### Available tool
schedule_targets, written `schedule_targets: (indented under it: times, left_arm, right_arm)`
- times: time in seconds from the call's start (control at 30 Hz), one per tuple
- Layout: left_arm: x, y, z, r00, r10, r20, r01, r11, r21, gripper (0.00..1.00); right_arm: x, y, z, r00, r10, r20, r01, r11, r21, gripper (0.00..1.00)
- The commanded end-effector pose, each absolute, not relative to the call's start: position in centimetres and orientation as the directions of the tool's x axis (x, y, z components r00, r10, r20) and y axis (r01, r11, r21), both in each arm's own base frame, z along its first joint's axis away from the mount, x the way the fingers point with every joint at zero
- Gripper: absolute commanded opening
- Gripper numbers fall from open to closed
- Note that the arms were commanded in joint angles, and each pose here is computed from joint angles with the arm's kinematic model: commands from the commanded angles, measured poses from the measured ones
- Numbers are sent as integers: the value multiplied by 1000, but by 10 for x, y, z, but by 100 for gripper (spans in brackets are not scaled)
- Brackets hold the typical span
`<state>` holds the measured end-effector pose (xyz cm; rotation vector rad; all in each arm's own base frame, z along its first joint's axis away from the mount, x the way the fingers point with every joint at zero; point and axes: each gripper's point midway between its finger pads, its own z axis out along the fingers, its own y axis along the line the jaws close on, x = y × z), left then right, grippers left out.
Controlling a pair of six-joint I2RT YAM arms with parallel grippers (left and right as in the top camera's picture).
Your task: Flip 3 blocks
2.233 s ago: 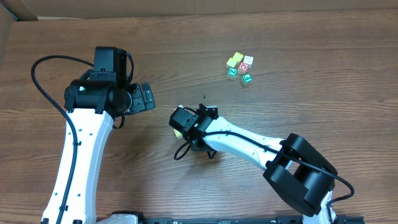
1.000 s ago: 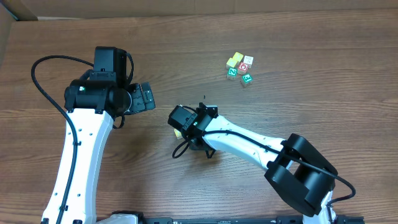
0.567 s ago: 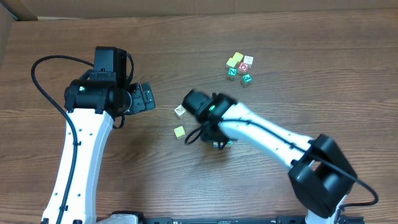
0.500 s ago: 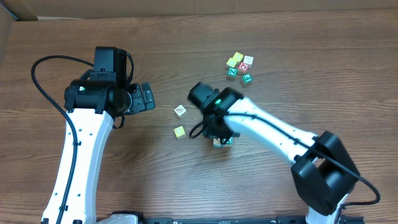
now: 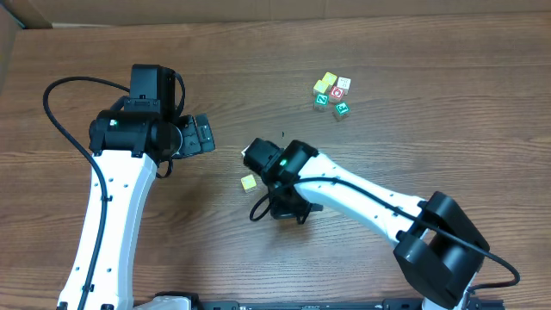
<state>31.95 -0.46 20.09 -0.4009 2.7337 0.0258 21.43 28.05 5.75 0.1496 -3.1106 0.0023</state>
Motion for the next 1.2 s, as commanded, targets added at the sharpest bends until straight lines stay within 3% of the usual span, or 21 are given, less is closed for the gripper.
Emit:
schedule_targets:
  times: [0.0, 0.67, 1.17]
  left_arm:
    - [322, -3, 203, -880, -286, -379, -296, 955, -33, 100]
    - [322, -3, 203, -880, -286, -379, -296, 955, -33, 100]
    - [322, -3, 203, -880, -286, -379, -296, 955, -33, 100]
  right_arm:
    - [217, 272, 52, -999, -45, -29, -43, 998, -41, 4]
    - [229, 267, 20, -992, 18, -123, 23, 999, -35, 4]
    - [238, 261, 22, -985, 16, -174, 28, 997, -67, 4]
